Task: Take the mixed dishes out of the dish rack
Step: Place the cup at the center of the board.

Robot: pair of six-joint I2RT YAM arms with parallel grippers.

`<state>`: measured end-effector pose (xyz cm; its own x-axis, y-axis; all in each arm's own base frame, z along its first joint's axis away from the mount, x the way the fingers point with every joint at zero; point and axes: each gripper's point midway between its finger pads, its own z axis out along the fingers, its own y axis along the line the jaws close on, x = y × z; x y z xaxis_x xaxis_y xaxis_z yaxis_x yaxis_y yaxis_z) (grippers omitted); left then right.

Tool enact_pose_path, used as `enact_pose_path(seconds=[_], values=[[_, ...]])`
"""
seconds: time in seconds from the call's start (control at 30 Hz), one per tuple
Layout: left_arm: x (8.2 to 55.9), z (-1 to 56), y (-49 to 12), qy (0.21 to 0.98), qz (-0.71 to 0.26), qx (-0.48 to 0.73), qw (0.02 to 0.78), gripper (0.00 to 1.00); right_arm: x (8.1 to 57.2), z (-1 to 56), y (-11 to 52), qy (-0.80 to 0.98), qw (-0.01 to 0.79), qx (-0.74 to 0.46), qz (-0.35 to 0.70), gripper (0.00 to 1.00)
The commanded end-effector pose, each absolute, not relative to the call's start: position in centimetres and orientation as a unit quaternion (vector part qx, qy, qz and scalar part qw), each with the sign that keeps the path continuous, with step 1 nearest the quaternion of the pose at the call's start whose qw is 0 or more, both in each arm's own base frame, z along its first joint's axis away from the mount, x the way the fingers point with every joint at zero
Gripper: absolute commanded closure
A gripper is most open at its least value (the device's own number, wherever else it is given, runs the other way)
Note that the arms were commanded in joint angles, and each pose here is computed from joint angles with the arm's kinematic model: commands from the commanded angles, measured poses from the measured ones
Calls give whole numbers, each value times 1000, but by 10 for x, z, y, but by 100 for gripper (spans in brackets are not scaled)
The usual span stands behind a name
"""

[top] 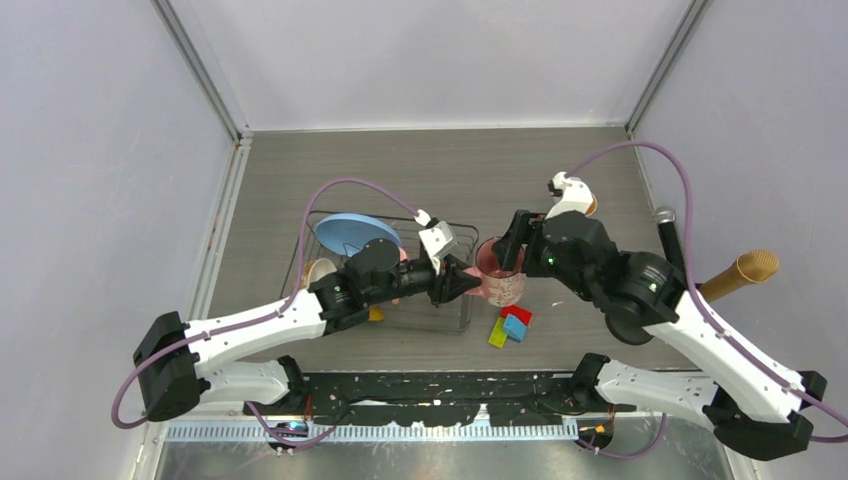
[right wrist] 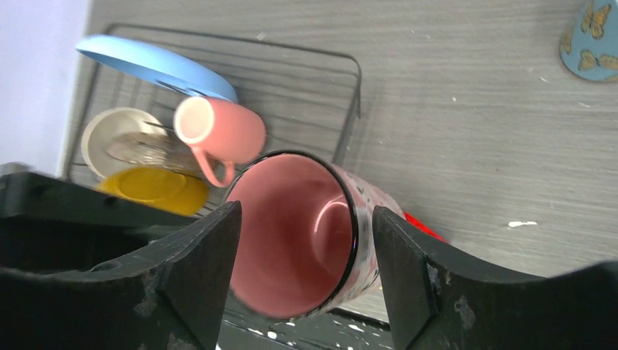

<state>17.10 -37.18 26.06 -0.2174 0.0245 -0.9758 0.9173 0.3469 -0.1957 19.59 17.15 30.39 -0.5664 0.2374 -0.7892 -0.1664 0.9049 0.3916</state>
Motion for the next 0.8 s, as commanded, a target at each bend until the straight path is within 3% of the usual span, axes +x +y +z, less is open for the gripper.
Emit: enact_pose_path(seconds=[0.0, 0.3, 0.77], values=[[156, 353, -372, 526, -487, 378, 586, 100, 191, 284, 166, 886, 430, 13, 173, 29], [158, 347, -370, 531, -473, 383, 591, 100, 191, 273, 169, 896, 413, 7, 162, 49], [157, 348, -368, 523, -469, 387, 598, 100, 192, 260, 166, 903, 405, -14, 141, 59]])
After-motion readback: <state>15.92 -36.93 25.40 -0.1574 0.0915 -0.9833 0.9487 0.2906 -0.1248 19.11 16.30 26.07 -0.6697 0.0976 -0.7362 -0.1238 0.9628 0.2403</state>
